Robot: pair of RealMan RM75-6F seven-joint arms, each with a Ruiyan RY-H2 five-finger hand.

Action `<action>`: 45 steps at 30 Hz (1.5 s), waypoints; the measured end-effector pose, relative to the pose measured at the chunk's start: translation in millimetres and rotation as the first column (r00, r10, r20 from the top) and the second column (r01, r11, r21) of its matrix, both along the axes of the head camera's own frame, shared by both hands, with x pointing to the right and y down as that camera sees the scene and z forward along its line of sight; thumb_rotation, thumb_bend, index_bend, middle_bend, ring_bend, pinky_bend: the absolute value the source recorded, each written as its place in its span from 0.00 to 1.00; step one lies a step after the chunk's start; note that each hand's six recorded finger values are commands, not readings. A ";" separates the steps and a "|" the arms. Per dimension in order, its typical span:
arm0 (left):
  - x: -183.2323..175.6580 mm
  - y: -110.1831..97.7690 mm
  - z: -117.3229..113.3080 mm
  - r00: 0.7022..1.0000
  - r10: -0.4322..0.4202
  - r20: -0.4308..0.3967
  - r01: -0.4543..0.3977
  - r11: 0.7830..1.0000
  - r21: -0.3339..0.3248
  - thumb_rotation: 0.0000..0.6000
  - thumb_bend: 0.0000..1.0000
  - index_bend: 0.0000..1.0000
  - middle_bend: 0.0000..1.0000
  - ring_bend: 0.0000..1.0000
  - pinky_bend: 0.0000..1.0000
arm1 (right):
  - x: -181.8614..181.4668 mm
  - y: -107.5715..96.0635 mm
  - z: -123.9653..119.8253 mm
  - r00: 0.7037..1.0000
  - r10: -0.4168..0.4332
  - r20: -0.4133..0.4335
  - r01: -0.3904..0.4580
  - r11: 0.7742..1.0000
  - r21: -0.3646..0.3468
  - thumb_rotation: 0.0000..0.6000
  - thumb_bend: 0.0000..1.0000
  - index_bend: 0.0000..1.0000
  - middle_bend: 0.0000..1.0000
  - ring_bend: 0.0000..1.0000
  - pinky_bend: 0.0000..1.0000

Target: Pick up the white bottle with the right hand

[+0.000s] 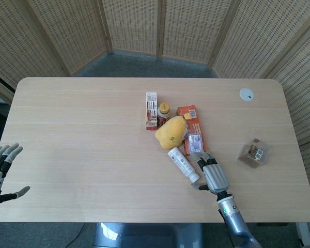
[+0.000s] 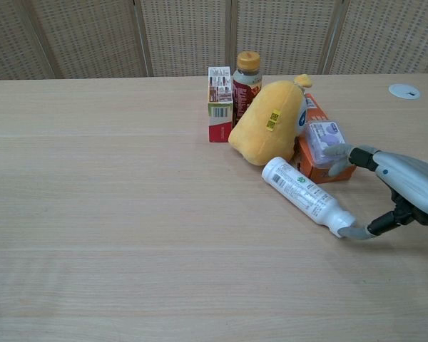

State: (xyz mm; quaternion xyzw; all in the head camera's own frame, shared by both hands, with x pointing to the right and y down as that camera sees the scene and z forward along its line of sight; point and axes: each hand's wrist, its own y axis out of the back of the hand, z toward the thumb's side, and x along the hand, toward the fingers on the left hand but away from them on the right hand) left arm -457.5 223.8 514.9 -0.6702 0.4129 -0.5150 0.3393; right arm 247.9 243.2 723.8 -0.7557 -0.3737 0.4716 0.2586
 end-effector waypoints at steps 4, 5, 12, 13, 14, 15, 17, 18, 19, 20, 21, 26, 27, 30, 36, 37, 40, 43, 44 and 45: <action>-1.0 -0.4 0.3 1.000 -0.002 0.001 0.002 1.000 -0.001 1.00 0.07 0.09 0.00 0.00 0.00 | -2.6 7.2 4.0 0.999 0.038 -0.005 -0.038 0.999 -0.008 1.00 0.00 0.13 0.31 0.16 0.10; -1.0 -0.4 0.7 1.000 -0.002 0.000 0.002 1.000 -0.003 1.00 0.07 0.09 0.00 0.00 0.00 | -4.1 8.6 4.3 0.999 0.042 -0.005 -0.042 0.999 -0.008 1.00 0.00 0.13 0.31 0.16 0.10; -1.3 -0.8 -1.3 1.000 -0.004 -0.005 0.004 1.000 0.002 1.00 0.07 0.09 0.00 0.00 0.00 | -20.2 13.7 8.5 0.999 0.050 0.000 -0.050 0.999 -0.020 1.00 0.00 0.13 0.31 0.16 0.10; -1.7 -0.9 -1.8 1.000 -0.005 -0.005 0.005 1.000 0.004 1.00 0.07 0.09 0.00 0.00 0.00 | -20.9 12.8 8.9 0.999 0.052 0.000 -0.052 0.998 -0.019 1.00 0.00 0.13 0.31 0.16 0.10; -2.2 -1.0 -2.1 1.000 -0.006 -0.006 0.007 1.000 0.005 1.00 0.07 0.09 0.00 0.00 0.00 | -21.3 11.6 9.1 0.998 0.056 0.001 -0.056 0.998 -0.018 1.00 0.00 0.14 0.31 0.16 0.10; -2.6 -1.2 -2.2 1.000 -0.007 -0.006 0.007 1.000 0.005 1.00 0.07 0.09 0.00 0.00 0.00 | -21.6 9.6 9.1 0.998 0.062 0.004 -0.062 0.998 -0.016 1.00 0.00 0.14 0.31 0.16 0.10; -2.7 -1.3 -1.6 1.000 -0.006 -0.005 0.006 1.000 0.003 1.00 0.06 0.09 0.00 0.00 0.00 | -22.3 5.5 8.5 0.997 0.072 0.009 -0.072 0.997 -0.010 1.00 0.00 0.14 0.31 0.16 0.10; -2.7 -1.5 -1.1 1.000 -0.005 -0.005 0.005 1.000 0.002 1.00 0.06 0.09 0.00 0.00 0.00 | -23.7 2.2 7.7 0.997 0.077 0.013 -0.077 0.997 -0.006 1.00 0.00 0.14 0.31 0.16 0.10; -2.6 -1.7 -0.5 1.000 -0.004 -0.004 0.004 1.000 0.001 1.00 0.06 0.09 0.00 0.00 0.00 | -25.7 -0.3 6.8 0.997 0.080 0.018 -0.080 0.997 -0.002 1.00 0.00 0.14 0.31 0.16 0.10; -2.3 -1.7 0.4 1.000 -0.003 -0.004 0.003 1.000 -0.001 1.00 0.07 0.09 0.00 0.00 0.00 | -28.0 -2.6 6.0 0.997 0.081 0.022 -0.081 0.997 0.002 1.00 0.00 0.14 0.31 0.16 0.10; -2.0 -1.8 1.1 1.000 -0.002 -0.003 0.002 1.000 -0.003 1.00 0.07 0.09 0.00 0.00 0.00 | -30.6 -4.3 5.6 0.997 0.079 0.023 -0.079 0.997 0.005 1.00 0.00 0.14 0.31 0.17 0.10; -1.2 -1.6 1.5 1.000 0.000 -0.002 0.000 1.000 -0.002 1.00 0.07 0.09 0.00 0.00 0.00 | -42.1 -5.1 6.2 0.996 0.084 0.022 -0.084 0.996 0.006 1.00 0.00 0.15 0.31 0.17 0.10; -1.1 -1.6 1.3 1.000 0.000 -0.003 0.000 1.000 -0.002 1.00 0.07 0.09 0.00 0.00 0.00 | -45.5 -4.6 6.0 0.996 0.084 0.024 -0.084 0.996 0.008 1.00 0.00 0.16 0.32 0.18 0.10; -1.4 -1.3 0.5 1.000 0.000 -0.004 0.000 1.000 -0.001 1.00 0.07 0.09 0.00 0.00 0.00 | -49.2 -2.9 7.4 0.996 0.082 0.021 -0.082 0.997 0.010 1.00 0.00 0.17 0.32 0.18 0.10; -1.8 -1.4 0.2 1.000 -0.001 -0.005 0.001 1.000 -0.002 1.00 0.07 0.09 0.00 0.00 0.00 | -46.9 0.7 17.9 0.997 0.073 -0.008 -0.073 0.997 0.004 1.00 0.00 0.17 0.33 0.21 0.13; -1.8 -1.5 0.1 1.000 -0.001 -0.005 0.001 1.000 -0.002 1.00 0.06 0.09 0.00 0.00 0.00 | -46.5 1.1 20.0 0.997 0.071 -0.012 -0.071 0.998 0.003 1.00 0.00 0.19 0.34 0.24 0.18; -2.4 -1.8 -0.5 1.000 -0.003 -0.005 0.003 1.000 0.001 1.00 0.06 0.08 0.00 0.00 0.00 | -45.8 1.5 25.6 0.998 0.067 -0.018 -0.067 0.998 0.004 1.00 0.00 0.28 0.42 0.39 0.41; -2.9 -2.1 -1.0 1.000 -0.005 -0.005 0.005 1.000 0.002 1.00 0.06 0.09 0.00 0.00 0.00 | -45.2 0.0 27.4 0.998 0.063 -0.026 -0.062 0.998 0.027 1.00 0.00 0.41 0.57 0.57 0.61; -2.9 -2.1 -1.3 1.000 -0.004 -0.006 0.004 1.000 0.002 1.00 0.06 0.09 0.00 0.00 0.00 | -44.9 -0.6 27.4 0.998 0.062 -0.028 -0.061 0.997 0.037 1.00 0.02 0.45 0.61 0.61 0.66; -2.8 -2.1 -1.4 1.000 -0.003 -0.006 0.003 1.000 0.003 1.00 0.06 0.09 0.00 0.00 0.00 | -44.3 -1.5 27.0 0.998 0.064 -0.028 -0.062 0.997 0.051 1.00 0.03 0.47 0.62 0.63 0.68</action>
